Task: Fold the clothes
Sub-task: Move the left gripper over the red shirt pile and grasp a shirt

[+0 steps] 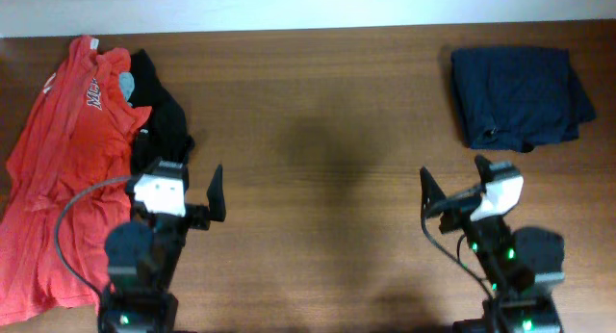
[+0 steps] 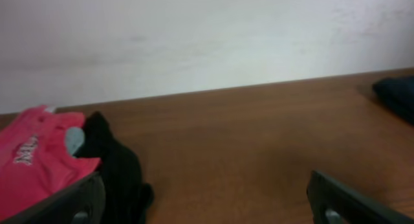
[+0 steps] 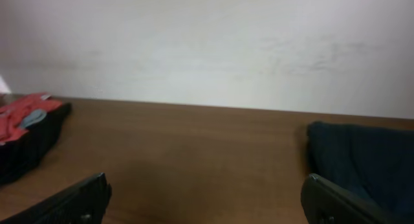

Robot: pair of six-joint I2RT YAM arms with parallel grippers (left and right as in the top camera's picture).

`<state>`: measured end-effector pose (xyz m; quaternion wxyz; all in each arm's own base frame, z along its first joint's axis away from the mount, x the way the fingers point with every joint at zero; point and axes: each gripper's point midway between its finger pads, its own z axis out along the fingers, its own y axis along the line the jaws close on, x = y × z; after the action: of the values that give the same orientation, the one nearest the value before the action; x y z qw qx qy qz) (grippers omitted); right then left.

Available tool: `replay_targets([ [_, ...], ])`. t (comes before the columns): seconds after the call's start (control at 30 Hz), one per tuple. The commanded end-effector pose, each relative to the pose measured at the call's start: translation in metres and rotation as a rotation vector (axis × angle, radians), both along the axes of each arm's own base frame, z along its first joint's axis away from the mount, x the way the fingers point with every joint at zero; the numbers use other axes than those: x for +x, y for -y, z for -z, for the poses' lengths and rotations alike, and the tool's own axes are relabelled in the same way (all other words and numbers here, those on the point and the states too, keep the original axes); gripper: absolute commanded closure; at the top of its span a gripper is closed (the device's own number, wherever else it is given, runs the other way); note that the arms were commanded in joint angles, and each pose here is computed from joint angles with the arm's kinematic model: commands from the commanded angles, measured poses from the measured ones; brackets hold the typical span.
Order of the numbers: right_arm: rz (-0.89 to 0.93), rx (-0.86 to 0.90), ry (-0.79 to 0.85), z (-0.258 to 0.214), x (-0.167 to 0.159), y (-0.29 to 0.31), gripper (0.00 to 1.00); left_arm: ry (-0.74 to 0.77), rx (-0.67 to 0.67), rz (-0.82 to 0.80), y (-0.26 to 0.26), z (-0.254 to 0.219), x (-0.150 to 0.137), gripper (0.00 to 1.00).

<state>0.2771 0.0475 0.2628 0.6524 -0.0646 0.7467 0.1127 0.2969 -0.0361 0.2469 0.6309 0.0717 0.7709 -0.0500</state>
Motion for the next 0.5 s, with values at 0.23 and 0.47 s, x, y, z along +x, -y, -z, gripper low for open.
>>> replay_targets([
  [0.23, -0.120, 0.032, -0.211, -0.022, 0.060, -0.022, 0.01, -0.151, 0.005, 0.053, 0.010, -0.028, 0.040, 0.01],
  [0.47, -0.126, 0.042, -0.419, -0.006, 0.090, -0.025, 0.01, -0.305, -0.003, 0.110, 0.021, -0.018, 0.073, 0.01],
])
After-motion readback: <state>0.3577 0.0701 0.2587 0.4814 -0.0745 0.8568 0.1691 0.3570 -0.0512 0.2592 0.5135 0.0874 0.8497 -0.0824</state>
